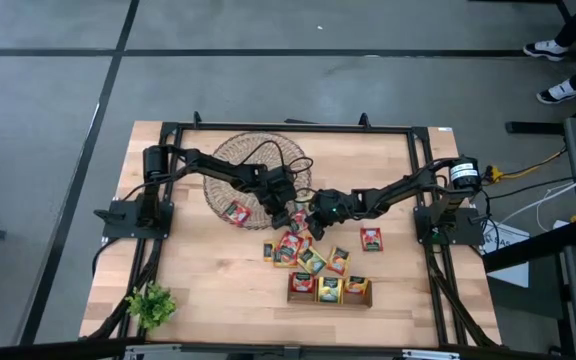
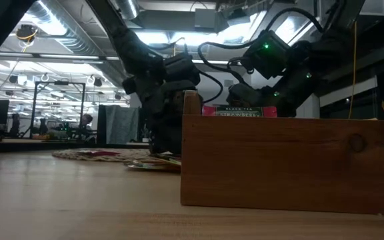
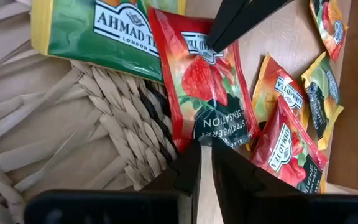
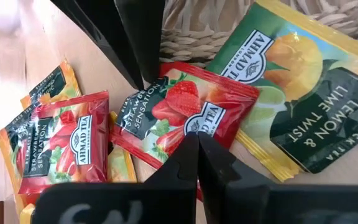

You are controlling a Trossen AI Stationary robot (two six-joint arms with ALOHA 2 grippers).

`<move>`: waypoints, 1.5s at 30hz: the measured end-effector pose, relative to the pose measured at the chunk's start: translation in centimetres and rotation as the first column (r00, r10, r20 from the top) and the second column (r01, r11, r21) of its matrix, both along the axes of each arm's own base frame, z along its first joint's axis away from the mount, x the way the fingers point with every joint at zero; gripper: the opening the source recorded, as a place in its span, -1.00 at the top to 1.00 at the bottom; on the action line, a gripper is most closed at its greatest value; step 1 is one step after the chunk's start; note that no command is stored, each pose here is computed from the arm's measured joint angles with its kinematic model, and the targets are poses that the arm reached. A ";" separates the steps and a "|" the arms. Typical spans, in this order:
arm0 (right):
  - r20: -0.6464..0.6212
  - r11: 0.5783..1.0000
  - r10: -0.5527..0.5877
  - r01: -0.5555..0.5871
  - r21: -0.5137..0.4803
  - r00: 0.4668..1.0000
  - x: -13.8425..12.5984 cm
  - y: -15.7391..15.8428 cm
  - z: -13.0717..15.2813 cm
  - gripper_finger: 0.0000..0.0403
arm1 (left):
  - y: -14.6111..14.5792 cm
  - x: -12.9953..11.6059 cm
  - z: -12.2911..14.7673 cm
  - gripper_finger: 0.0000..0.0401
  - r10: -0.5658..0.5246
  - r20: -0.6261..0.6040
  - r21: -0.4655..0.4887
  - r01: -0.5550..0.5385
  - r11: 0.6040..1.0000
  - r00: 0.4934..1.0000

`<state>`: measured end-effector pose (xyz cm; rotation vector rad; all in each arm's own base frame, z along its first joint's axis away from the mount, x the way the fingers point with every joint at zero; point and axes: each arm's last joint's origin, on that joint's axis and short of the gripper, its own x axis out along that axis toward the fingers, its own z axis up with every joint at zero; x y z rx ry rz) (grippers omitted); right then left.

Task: Pick & Place Tea
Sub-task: Put the red tea bag into the left section of the wooden organizer

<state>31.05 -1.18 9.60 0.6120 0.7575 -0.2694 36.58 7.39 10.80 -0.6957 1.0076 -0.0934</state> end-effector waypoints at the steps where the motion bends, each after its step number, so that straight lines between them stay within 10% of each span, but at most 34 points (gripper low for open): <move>1: -0.001 1.000 0.000 0.000 0.000 1.000 0.0 0.0 0.0 0.98 | 0.0 0.0 0.0 0.79 -0.003 0.002 0.002 0.003 1.000 1.000; 20: -0.017 1.000 0.009 -0.009 0.010 1.000 -0.1 0.0 -0.1 0.98 | 1.5 -1.0 1.6 0.24 0.032 -0.001 0.053 -0.032 0.998 0.999; 45: 0.085 0.998 -0.047 0.051 -0.046 0.995 0.5 -0.2 0.5 0.98 | 1.5 -1.0 1.7 0.42 0.034 0.002 0.070 -0.034 0.997 0.999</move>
